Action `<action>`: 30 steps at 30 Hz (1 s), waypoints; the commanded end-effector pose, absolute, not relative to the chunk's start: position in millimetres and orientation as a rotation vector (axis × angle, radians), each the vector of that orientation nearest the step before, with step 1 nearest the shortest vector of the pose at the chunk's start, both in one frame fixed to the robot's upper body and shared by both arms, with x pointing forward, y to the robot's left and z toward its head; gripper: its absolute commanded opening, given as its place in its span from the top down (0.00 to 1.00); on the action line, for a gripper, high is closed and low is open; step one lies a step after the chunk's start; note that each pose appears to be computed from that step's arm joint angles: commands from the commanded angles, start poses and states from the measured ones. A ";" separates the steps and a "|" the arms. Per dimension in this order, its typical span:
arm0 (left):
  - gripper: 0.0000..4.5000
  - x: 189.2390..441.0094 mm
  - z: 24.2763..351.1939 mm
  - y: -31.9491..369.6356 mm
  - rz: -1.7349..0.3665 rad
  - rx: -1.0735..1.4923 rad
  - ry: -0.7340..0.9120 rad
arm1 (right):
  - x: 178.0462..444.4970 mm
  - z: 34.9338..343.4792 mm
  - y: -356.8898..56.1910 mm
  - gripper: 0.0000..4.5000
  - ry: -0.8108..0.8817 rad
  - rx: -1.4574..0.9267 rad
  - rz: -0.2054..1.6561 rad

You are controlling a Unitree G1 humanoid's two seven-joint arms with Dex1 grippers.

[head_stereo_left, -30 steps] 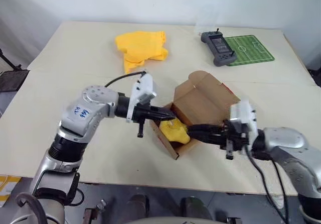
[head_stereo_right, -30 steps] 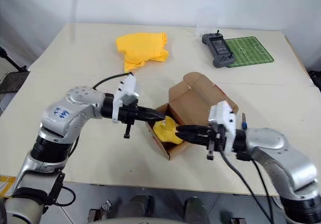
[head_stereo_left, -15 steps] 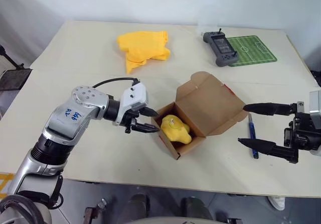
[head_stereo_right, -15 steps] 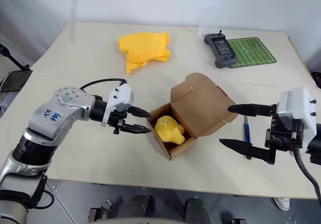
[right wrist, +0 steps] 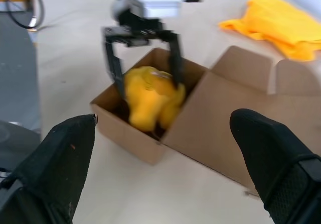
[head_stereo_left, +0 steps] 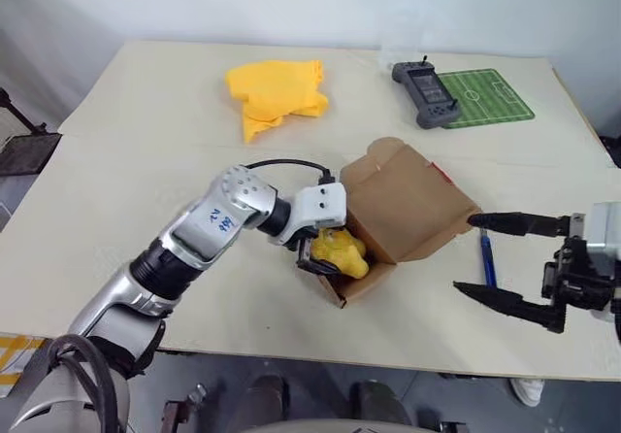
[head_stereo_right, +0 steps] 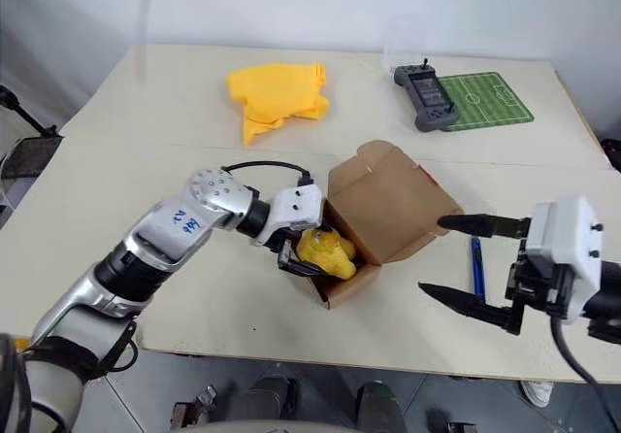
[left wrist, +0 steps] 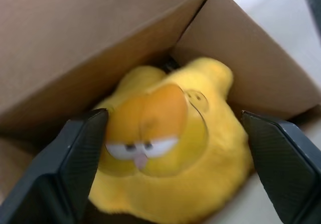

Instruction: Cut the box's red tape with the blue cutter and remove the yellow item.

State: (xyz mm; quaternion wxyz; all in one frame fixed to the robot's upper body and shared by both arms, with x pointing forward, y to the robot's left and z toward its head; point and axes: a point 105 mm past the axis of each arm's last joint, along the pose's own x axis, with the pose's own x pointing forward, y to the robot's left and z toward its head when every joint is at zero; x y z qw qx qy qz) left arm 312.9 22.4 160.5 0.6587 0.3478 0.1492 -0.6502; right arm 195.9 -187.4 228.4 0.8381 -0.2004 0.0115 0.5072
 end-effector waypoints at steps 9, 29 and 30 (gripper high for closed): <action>0.81 323.6 179.5 15.6 -1.490 0.746 0.252 | 189.1 216.1 -181.6 0.00 -0.112 -0.395 1.055; 1.00 347.7 289.5 45.5 -1.381 -0.064 -0.438 | 216.0 213.0 -182.1 0.00 -0.266 -0.299 0.976; 1.00 347.4 292.6 54.4 -1.355 -0.099 -0.452 | 216.9 212.3 -178.6 0.00 -0.271 -0.291 0.988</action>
